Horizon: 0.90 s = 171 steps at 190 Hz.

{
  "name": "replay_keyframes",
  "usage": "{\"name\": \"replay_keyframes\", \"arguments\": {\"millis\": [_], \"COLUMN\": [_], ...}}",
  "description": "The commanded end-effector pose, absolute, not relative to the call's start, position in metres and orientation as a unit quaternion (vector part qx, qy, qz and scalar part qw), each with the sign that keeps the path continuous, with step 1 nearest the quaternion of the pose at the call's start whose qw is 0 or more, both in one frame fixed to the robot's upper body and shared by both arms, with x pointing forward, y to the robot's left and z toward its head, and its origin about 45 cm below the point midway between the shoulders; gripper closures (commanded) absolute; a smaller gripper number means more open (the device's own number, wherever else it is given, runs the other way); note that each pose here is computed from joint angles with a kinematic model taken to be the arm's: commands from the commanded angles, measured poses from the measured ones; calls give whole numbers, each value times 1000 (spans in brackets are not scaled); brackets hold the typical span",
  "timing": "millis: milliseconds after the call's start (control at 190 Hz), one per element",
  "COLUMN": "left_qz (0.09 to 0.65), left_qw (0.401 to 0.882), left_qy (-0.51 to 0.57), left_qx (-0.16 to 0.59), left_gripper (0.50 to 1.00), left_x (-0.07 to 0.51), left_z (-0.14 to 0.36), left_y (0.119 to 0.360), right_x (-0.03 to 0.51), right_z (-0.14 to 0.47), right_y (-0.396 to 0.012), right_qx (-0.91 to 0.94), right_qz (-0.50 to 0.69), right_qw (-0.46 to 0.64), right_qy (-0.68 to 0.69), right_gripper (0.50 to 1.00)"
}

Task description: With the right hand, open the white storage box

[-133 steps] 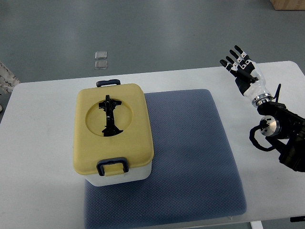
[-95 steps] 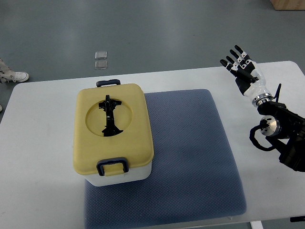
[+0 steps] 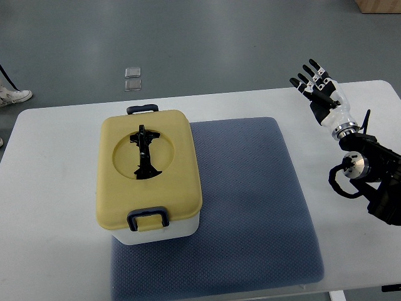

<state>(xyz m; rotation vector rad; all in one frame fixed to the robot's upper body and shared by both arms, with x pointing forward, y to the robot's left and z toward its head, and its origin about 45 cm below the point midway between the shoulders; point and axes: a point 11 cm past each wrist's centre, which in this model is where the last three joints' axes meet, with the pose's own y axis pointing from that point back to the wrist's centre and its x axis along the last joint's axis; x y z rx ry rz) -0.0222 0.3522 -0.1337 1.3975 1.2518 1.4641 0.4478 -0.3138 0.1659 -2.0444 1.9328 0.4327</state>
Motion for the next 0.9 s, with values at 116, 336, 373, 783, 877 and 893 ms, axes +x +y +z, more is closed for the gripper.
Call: {"name": "replay_keyframes", "arguments": {"millis": [116, 336, 373, 783, 877, 893], "left_qz": [571, 571, 571, 571, 571, 571], "left_qw": [372, 371, 371, 371, 371, 371], "left_qy": [488, 488, 488, 488, 488, 488], "left_qx": [545, 545, 545, 545, 545, 545], "left_gripper": [500, 500, 500, 500, 500, 500], "left_x": [-22, -22, -22, -22, -22, -22], "left_z": [-134, -134, -134, -134, -134, -134], "left_y": [352, 352, 352, 352, 352, 352], "right_x": [447, 450, 450, 460, 468, 470], "right_z": [161, 163, 164, 180, 195, 199], "right_y": [-315, -314, -314, -315, -309, -308], "right_qx": [-706, -706, -706, -717, -727, -731], "right_qz": [153, 151, 150, 132, 119, 114], "right_qw": [142, 142, 143, 141, 145, 145], "right_qy": [677, 677, 677, 670, 660, 657], "right_gripper": [570, 570, 570, 570, 570, 570]}}
